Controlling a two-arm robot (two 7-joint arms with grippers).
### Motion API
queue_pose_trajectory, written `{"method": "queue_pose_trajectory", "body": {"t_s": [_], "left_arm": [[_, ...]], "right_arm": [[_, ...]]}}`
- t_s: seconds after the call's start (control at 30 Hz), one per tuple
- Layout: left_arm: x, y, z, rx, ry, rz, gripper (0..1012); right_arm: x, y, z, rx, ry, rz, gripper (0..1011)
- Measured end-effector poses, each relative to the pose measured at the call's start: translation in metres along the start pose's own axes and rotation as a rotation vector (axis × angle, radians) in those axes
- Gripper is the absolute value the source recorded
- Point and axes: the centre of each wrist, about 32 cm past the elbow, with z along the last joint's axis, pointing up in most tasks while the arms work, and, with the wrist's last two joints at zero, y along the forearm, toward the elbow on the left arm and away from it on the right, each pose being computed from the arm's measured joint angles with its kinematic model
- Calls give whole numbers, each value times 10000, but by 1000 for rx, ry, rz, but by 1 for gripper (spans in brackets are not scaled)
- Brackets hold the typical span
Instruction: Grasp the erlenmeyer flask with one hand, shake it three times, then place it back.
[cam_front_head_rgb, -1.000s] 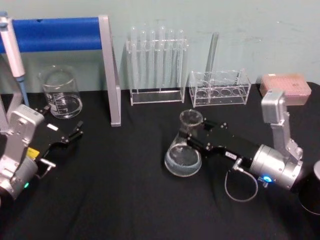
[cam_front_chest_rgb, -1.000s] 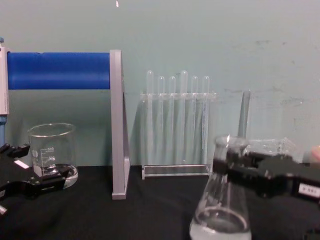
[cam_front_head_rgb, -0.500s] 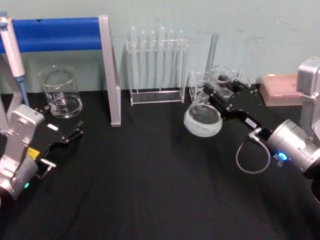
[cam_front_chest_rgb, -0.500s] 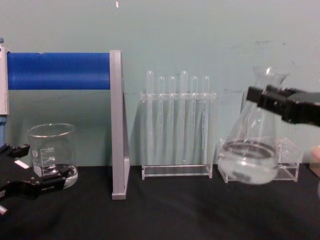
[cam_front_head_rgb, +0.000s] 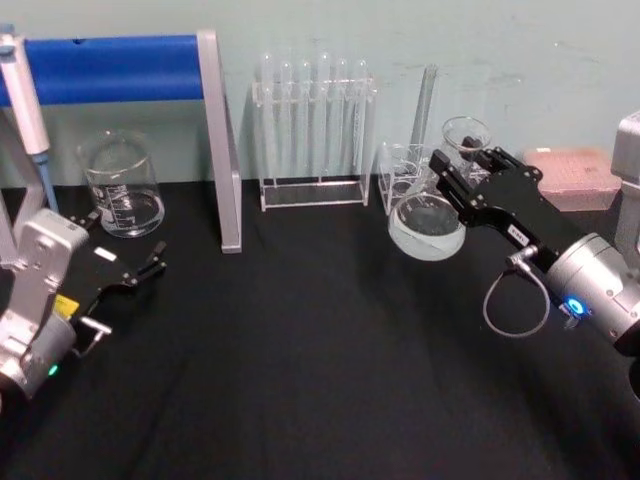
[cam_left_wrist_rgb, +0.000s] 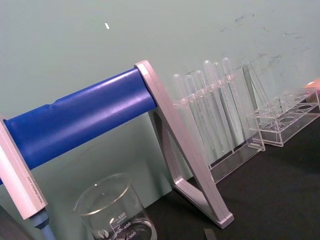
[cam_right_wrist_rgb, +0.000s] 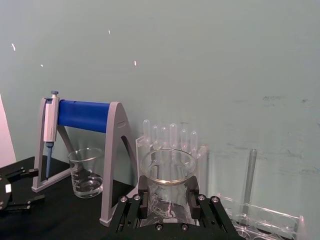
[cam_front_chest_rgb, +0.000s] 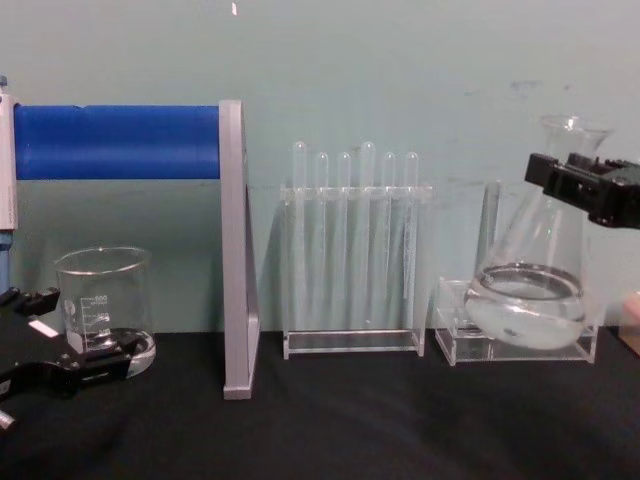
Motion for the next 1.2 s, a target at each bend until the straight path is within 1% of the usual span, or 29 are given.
{"method": "queue_pose_trajectory", "body": {"t_s": [0.27, 0.4, 0.47, 0.57, 0.6, 0.67, 0.7, 0.8, 0.83, 0.9, 0.93, 1.03, 1.2], "left_arm": [[0, 0, 0, 0, 0, 0, 1001], [0, 0, 0, 0, 0, 0, 1001], [0, 0, 0, 0, 0, 0, 1001], [0, 0, 0, 0, 0, 0, 1001], [0, 0, 0, 0, 0, 0, 1001], [0, 0, 0, 0, 0, 0, 1001], [0, 0, 0, 0, 0, 0, 1001], [0, 0, 0, 0, 0, 0, 1001], [0, 0, 0, 0, 0, 0, 1001], [0, 0, 0, 0, 0, 0, 1001], [0, 0, 0, 0, 0, 0, 1001], [0, 0, 0, 0, 0, 0, 1001], [0, 0, 0, 0, 0, 0, 1001]], "right_arm": [[17, 51, -10, -5, -4, 9, 449], [15, 100, -18, -9, -6, 30, 449], [8, 133, -29, -13, -6, 54, 449], [-17, 182, -39, -18, -6, 97, 449], [-35, 210, -47, -21, -6, 126, 449], [-55, 240, -52, -22, -4, 159, 449], [-85, 271, -60, -24, -2, 197, 449], [-127, 313, -67, -24, 1, 252, 449], [-165, 345, -73, -24, 4, 296, 449], [-192, 371, -77, -25, 5, 331, 449], [-227, 399, -84, -25, 7, 371, 449], [-278, 443, -93, -28, 12, 431, 449], [-320, 477, -98, -29, 15, 470, 449]]}}
